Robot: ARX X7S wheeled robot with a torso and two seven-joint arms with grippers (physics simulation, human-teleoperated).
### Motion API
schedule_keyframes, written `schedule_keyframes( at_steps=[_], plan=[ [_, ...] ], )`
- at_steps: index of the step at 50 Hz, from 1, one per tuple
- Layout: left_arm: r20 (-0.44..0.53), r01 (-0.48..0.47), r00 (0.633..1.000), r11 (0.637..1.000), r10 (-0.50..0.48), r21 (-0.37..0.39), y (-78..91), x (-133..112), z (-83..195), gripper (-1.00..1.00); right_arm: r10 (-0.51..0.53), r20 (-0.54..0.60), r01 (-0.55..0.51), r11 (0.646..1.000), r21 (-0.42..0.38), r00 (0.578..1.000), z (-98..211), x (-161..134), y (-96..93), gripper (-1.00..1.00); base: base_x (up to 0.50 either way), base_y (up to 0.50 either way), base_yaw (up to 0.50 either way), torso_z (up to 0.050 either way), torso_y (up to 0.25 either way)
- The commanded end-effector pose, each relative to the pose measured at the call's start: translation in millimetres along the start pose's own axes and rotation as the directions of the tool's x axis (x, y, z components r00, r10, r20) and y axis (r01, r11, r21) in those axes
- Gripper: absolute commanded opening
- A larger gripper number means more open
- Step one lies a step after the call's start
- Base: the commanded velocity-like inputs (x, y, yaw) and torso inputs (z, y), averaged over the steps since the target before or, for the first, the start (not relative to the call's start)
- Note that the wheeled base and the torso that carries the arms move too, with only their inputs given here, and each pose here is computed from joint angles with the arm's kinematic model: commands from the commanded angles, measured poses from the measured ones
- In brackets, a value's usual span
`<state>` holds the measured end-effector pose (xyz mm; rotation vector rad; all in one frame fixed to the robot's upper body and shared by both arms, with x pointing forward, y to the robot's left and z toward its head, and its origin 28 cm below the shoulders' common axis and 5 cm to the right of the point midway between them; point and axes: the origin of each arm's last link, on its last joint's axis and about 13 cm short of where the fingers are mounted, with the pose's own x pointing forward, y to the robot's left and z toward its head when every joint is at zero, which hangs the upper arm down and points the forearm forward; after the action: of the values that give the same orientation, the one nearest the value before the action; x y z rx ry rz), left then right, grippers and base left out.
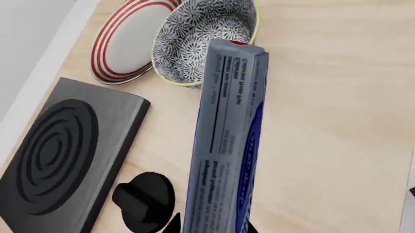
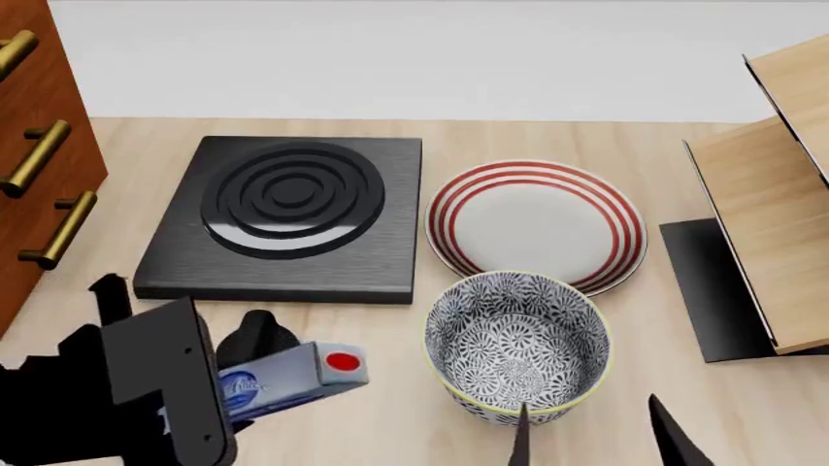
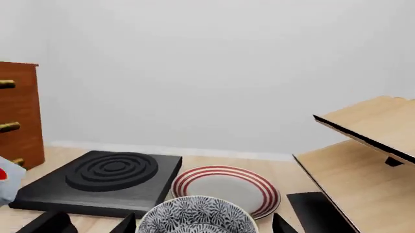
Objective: Pick up the cream cheese and put it in the bowl.
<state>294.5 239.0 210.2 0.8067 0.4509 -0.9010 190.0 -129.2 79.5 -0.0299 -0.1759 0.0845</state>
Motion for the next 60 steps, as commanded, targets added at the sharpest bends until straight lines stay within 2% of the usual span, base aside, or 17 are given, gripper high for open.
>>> schedule_keyframes(
  at_steps=[1, 7, 9, 10, 13, 16, 20, 21, 25, 27, 28, 29, 30, 36, 37, 49, 60],
  plan=[
    [0.053, 0.008, 0.999, 1.000, -0.009, 0.018, 4.6, 5, 12, -1.00, 0.207, 0.001, -0.207, 0.978, 0.019, 0.978, 36, -7, -12.3, 1.00, 0.00, 0.00, 0.00, 0.000, 0.000],
    [0.047, 0.019, 0.999, 0.999, -0.021, 0.032, 2.8, 8, 15, -1.00, 0.289, -0.056, -0.285, 0.956, 0.069, 0.956, 48, 5, -30.8, 1.00, 0.00, 0.00, 0.00, 0.000, 0.000],
    [0.026, 0.003, 1.000, 1.000, -0.004, 0.031, 5.1, 10, 15, -1.00, 0.350, -0.003, -0.350, 0.936, -0.036, 0.937, 46, 1, -33.3, 1.00, 0.00, 0.00, 0.00, 0.000, 0.000],
    [0.031, 0.004, 1.000, 1.000, -0.005, 0.030, 9.4, 3, 20, -1.00, 0.350, -0.003, -0.350, 0.936, -0.045, 0.937, 44, 0, -33.8, 1.00, 0.00, 0.00, 0.00, 0.000, 0.000],
    [0.034, 0.007, 0.999, 0.999, -0.008, 0.041, 2.4, 5, 19, -1.00, 0.464, -0.055, -0.467, 0.883, -0.051, 0.884, 45, -5, -35.3, 1.00, 0.00, 0.00, 0.00, 0.000, 0.000],
    [0.034, 0.006, 0.999, 0.999, -0.008, 0.049, 2.0, 3, 21, -1.00, 0.471, -0.049, -0.474, 0.879, -0.060, 0.881, 47, -6, -36.5, 1.00, 0.00, 0.00, 0.00, 0.000, 0.000],
    [0.035, 0.013, 0.999, 0.998, -0.015, 0.060, 0.3, 3, 24, -1.00, 0.572, -0.140, -0.584, 0.810, -0.062, 0.808, 52, -4, -40.8, 1.00, 0.00, 0.00, 0.00, 0.000, 0.000],
    [0.018, 0.036, 0.999, 0.997, -0.037, 0.067, -1.2, 4, 23, -1.00, 0.562, -0.132, -0.571, 0.820, -0.043, 0.816, 55, -2, -42.0, 1.00, 0.00, 0.00, 0.00, 0.000, 0.000],
    [0.012, 0.022, 1.000, 0.997, -0.023, 0.070, -0.2, 7, 24, -1.00, 0.590, -0.185, -0.608, 0.792, -0.057, 0.786, 57, 6, -45.6, 1.00, 0.00, 0.00, 0.00, 0.000, 0.000],
    [0.025, 0.024, 0.999, 0.997, -0.026, 0.069, -0.3, 6, 26, -1.00, 0.630, -0.231, -0.656, 0.754, -0.046, 0.741, 60, 8, -47.5, 1.00, 0.00, 0.00, 0.00, 0.000, 0.000],
    [0.025, 0.024, 0.999, 0.997, -0.026, 0.069, -0.3, 6, 26, -1.00, 0.630, -0.231, -0.656, 0.754, -0.046, 0.741, 60, 8, -47.5, 1.00, 0.00, 0.00, 0.00, 0.000, 0.000],
    [0.023, 0.021, 0.999, 0.997, -0.023, 0.078, -0.7, 6, 26, -1.00, 0.611, -0.200, -0.632, 0.773, -0.055, 0.766, 63, 10, -48.6, 1.00, 0.00, 0.00, 0.00, 0.000, 0.000],
    [0.033, 0.030, 0.999, 0.997, -0.032, 0.076, -1.4, 6, 27, -1.00, 0.631, -0.198, -0.647, 0.762, -0.024, 0.750, 67, 13, -50.6, 1.00, 0.00, 0.00, 0.00, 0.000, 0.000],
    [0.011, 0.023, 1.000, 0.997, -0.024, 0.080, -0.5, 8, 24, -1.00, 0.589, -0.176, -0.599, 0.800, -0.009, 0.789, 75, 30, -58.9, 1.00, 0.00, 0.00, 0.00, 0.000, 0.000],
    [0.004, 0.025, 1.000, 0.997, -0.026, 0.076, -0.3, 9, 23, -1.00, 0.557, -0.186, -0.571, 0.821, -0.028, 0.810, 74, 32, -58.2, 1.00, 0.00, 0.00, 0.00, 0.000, 0.000],
    [-0.083, 0.041, 0.996, 0.993, -0.031, 0.114, -7.7, 21, 21, -1.00, 0.567, -0.187, -0.589, 0.803, -0.089, 0.802, 86, 37, -48.4, 1.00, 0.00, 0.00, 0.00, 0.000, 0.001],
    [-0.063, 0.055, 0.997, 0.990, -0.047, 0.129, -5.2, 18, 34, -1.00, 0.595, -0.260, -0.642, 0.748, -0.166, 0.760, 93, 39, -36.4, 1.00, 0.00, 0.00, 0.00, 0.000, 0.000]
  ],
)
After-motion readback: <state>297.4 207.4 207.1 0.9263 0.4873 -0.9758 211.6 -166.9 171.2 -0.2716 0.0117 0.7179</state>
